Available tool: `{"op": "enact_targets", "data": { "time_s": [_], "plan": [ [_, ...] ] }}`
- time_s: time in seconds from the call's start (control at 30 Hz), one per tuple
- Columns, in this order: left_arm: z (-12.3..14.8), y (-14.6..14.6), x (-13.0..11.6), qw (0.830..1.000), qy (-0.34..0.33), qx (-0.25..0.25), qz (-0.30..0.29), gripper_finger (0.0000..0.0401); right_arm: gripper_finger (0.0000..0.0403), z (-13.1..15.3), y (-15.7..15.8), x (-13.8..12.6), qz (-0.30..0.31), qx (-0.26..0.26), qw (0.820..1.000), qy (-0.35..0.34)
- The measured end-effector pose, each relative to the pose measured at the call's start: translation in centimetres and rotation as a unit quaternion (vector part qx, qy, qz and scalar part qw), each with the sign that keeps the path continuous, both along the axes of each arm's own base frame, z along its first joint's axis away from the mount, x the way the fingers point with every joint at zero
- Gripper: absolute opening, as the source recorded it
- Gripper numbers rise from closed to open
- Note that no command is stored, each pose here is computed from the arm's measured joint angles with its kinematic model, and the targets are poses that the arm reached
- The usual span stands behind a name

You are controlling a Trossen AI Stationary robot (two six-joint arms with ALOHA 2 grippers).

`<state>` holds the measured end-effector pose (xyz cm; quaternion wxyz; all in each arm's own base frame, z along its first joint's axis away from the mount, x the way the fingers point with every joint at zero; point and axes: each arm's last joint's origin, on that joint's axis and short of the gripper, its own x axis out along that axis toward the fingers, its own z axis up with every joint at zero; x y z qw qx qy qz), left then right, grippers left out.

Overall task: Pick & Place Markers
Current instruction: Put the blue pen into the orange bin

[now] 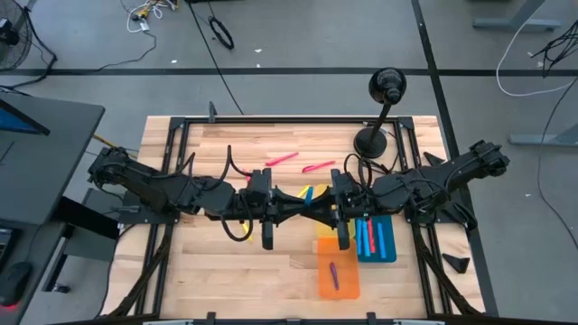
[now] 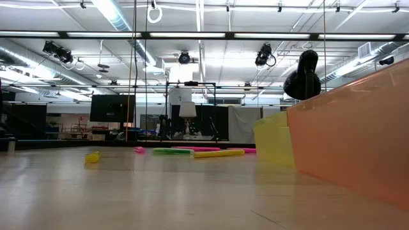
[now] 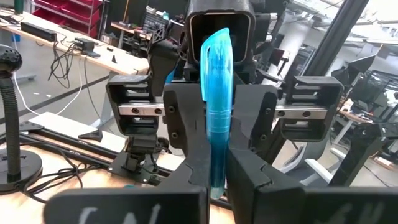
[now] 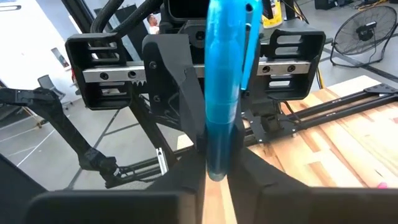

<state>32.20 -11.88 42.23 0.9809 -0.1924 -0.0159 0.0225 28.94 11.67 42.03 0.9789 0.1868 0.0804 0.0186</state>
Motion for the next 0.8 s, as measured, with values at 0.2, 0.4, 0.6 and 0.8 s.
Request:
{"op": "enact_targets", "data": {
  "time_s": [0.2,0.4,0.6,0.8],
  "plan": [
    [-0.03,0.01,-0.02,1.000,0.002,0.003,0.000,0.0039,0.0018,-0.02,0.00,-0.01,-0.001,0.001,1.000,0.001],
    [-0.03,0.00,-0.02,1.000,0.003,0.006,-0.002,0.0075,0.0019,-0.02,0.00,0.00,-0.002,0.013,1.000,0.002],
    [-0.08,-0.01,-0.01,1.000,0.006,0.024,-0.002,0.0093,0.0021,-0.27,0.02,-0.08,-0.005,0.020,1.000,0.016],
    [-0.28,-0.10,-0.01,0.999,0.014,0.030,-0.008,0.0095,0.0021,-0.75,0.59,-0.51,-0.002,0.030,0.999,0.043]
  ]
}}
